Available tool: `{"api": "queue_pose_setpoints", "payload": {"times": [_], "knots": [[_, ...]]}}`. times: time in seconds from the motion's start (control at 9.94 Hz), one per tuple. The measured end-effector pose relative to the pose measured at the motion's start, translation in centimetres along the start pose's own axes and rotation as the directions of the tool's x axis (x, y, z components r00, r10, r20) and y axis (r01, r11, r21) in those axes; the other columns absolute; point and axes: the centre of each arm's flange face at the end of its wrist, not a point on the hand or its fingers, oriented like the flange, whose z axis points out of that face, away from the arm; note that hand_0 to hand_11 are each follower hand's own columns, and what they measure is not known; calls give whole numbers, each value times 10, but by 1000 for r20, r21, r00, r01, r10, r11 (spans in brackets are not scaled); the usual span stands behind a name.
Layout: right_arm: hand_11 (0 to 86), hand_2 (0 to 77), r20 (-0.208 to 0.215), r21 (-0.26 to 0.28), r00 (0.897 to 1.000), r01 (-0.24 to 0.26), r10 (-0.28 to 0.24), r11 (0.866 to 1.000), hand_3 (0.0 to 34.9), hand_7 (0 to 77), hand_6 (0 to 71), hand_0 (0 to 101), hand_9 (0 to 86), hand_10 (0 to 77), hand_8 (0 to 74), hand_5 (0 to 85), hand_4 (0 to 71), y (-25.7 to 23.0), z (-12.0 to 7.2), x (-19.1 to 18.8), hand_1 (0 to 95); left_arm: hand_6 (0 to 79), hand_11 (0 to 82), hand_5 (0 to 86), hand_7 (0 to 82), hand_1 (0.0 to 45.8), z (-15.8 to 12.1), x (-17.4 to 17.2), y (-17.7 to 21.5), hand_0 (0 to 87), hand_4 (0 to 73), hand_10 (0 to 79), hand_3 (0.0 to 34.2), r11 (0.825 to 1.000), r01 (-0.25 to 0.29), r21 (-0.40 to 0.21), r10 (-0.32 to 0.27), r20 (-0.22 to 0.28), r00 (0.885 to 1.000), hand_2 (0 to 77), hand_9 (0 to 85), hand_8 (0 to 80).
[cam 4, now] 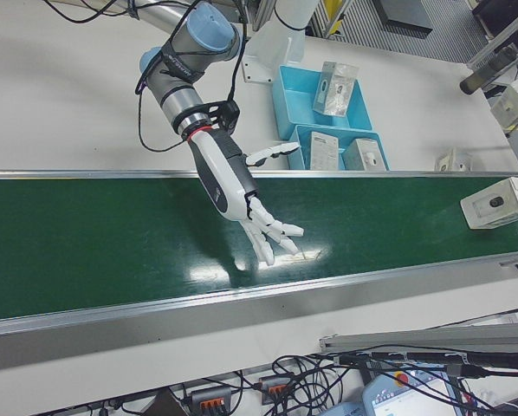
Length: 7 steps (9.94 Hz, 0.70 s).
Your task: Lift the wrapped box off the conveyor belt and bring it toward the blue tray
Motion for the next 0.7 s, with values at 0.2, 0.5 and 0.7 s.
{"api": "queue_pose_setpoints", "payload": {"times": [0.2, 0.5, 0.7], "knots": [[11, 93, 1, 1, 1000, -3, 3, 1000, 0, 33, 27, 471, 27, 0, 0, 218, 76, 0, 0, -1, 142, 5, 5, 11, 5, 0, 0, 0, 0, 0, 0, 5, 0, 1000, 0, 0, 0, 0, 1000, 5, 5, 5], [11, 93, -1, 8, 1000, 0, 0, 1000, 0, 33, 27, 472, 27, 0, 0, 218, 76, -4, 0, 0, 142, 5, 5, 11, 5, 0, 0, 0, 0, 0, 0, 5, 0, 1000, 0, 0, 0, 0, 1000, 5, 0, 5], [11, 82, -1, 12, 1000, 1, -1, 1000, 0, 33, 27, 472, 27, 0, 0, 218, 76, -6, 0, 2, 136, 5, 5, 11, 5, 0, 0, 0, 0, 0, 0, 5, 0, 1000, 0, 0, 0, 0, 1000, 11, 5, 5]]}}
